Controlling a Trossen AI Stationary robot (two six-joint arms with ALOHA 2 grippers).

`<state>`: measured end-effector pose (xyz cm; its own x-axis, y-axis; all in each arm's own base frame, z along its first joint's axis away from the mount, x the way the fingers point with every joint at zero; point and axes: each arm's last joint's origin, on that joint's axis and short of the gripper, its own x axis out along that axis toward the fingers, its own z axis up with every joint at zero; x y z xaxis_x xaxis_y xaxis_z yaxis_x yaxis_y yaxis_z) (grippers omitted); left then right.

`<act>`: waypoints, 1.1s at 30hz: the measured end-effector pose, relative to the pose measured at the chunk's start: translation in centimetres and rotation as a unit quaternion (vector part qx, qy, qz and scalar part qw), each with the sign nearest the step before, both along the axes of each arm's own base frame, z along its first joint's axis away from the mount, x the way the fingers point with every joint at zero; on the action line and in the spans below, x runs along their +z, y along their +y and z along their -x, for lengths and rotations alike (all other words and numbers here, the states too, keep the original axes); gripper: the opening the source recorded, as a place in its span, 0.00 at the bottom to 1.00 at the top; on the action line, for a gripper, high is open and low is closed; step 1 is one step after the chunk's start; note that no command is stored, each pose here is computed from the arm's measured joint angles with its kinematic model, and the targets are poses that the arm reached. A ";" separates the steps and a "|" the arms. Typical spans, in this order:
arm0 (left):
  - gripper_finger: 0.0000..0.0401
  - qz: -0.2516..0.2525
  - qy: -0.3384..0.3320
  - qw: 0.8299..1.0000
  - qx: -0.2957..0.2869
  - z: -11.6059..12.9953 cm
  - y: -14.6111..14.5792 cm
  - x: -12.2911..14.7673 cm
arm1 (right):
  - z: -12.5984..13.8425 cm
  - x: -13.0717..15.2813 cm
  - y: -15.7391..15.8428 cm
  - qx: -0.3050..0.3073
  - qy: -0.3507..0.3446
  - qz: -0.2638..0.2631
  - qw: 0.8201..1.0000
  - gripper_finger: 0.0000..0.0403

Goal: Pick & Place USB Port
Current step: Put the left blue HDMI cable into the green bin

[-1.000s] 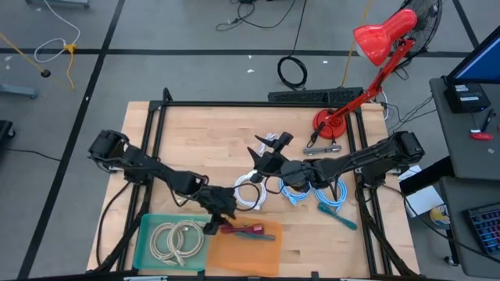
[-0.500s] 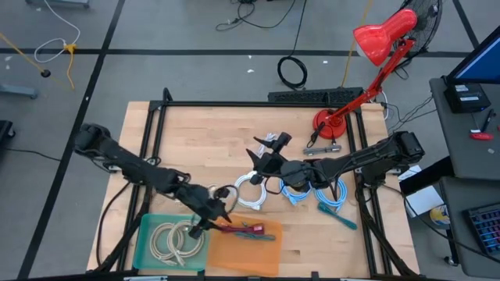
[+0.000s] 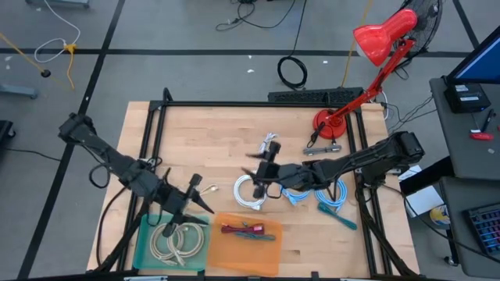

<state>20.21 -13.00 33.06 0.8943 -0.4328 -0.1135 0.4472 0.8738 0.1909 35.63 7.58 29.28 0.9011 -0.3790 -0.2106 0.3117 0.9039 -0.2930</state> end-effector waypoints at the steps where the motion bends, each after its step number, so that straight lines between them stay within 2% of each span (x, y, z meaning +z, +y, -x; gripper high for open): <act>1: 0.39 -0.002 -0.001 1.000 0.008 0.1 0.0 0.0 | 0.1 -0.8 0.1 0.021 0.006 -0.019 1.000 0.49; 6: 0.39 -0.016 0.019 0.997 0.077 0.0 0.4 -0.5 | 1.2 -4.8 0.6 0.112 0.044 -0.121 0.985 0.49; 10: 0.39 -0.027 0.045 0.985 0.164 -0.1 1.1 -1.1 | 2.5 -7.6 0.9 0.121 0.051 -0.153 0.979 0.49; 12: 0.39 -0.029 0.057 0.976 0.209 -0.2 1.6 -1.4 | 3.2 -9.0 0.6 0.093 0.051 -0.150 0.983 0.49; 14: 0.39 -0.027 0.066 0.967 0.243 -0.2 2.0 -1.6 | 4.3 -10.3 0.0 0.040 0.052 -0.143 0.988 0.49; 19: 0.39 -0.011 0.085 0.959 0.269 -0.3 2.5 -2.0 | 7.1 -12.1 -2.4 -0.103 0.041 -0.133 0.985 0.49; 25: 0.39 -0.020 0.103 0.956 0.274 -0.1 2.6 -2.4 | 9.5 -11.9 -4.7 -0.164 0.064 -0.148 0.973 0.49; 30: 0.39 -0.021 0.119 0.944 0.307 0.2 2.9 -2.8 | 11.4 -11.6 -5.9 -0.204 0.081 -0.168 0.961 0.49; 33: 0.39 -0.005 0.131 0.937 0.323 0.3 3.1 -3.1 | 12.6 -11.9 -6.3 -0.214 0.104 -0.180 0.954 0.49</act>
